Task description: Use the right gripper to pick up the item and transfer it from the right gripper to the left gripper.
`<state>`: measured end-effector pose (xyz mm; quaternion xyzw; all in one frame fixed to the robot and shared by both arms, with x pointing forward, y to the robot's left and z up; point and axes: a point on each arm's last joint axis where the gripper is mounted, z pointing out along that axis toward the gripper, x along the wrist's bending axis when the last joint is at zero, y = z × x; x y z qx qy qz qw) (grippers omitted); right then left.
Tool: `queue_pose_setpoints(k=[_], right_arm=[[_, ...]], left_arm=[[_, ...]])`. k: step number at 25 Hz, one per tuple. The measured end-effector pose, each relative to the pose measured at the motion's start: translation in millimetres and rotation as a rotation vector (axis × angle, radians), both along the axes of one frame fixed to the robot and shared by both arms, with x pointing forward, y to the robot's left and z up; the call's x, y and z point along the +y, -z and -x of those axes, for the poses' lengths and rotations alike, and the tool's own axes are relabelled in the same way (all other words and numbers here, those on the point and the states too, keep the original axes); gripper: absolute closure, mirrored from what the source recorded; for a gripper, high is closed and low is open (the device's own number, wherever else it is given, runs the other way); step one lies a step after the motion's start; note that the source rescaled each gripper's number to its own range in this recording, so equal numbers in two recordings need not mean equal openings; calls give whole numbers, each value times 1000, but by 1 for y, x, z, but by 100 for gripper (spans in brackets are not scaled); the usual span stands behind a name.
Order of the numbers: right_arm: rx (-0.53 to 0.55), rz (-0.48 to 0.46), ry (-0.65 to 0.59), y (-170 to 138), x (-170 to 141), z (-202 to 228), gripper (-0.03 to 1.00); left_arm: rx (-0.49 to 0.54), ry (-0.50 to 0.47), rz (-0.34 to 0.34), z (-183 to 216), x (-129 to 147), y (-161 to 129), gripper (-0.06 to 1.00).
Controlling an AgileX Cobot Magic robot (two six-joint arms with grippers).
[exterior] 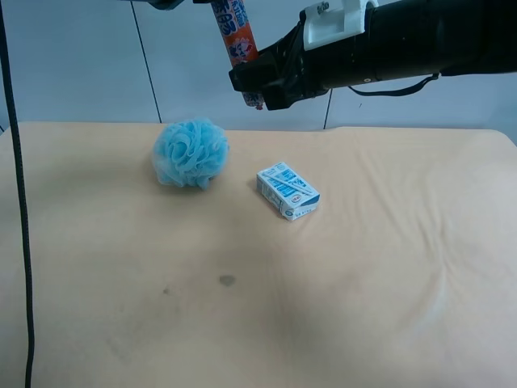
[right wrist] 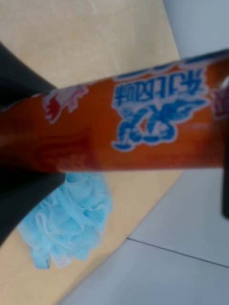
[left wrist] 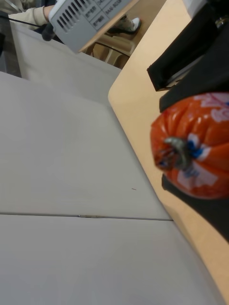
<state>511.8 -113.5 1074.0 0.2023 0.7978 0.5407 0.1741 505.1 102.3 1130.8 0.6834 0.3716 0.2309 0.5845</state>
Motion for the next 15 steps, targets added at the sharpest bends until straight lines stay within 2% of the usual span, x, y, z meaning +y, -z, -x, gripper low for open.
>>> queue_pose_setpoints(k=[2, 3, 4, 6, 8, 10, 15], right_arm=[[-4, 1, 5, -1, 0, 0, 95], [-7, 2, 13, -1, -1, 0, 89], [-11, -1, 31, -3, -2, -1, 81], [-35, -6, 78, -11, -7, 0, 57], [-65, -18, 130, -22, -13, 3, 42], [-100, -35, 182, -36, -20, 7, 35], [-166, -85, 270, -67, -37, 25, 31]], left_arm=[[0, 0, 0, 0, 0, 0, 93], [0, 0, 0, 0, 0, 0, 93], [-4, 2, -6, 0, 0, 0, 94], [-6, -1, -8, 0, 0, 0, 94], [-11, -5, -17, -1, 1, 0, 94], [-17, -8, -25, -1, 1, 1, 94], [-29, -24, -42, -2, 2, 1, 94]])
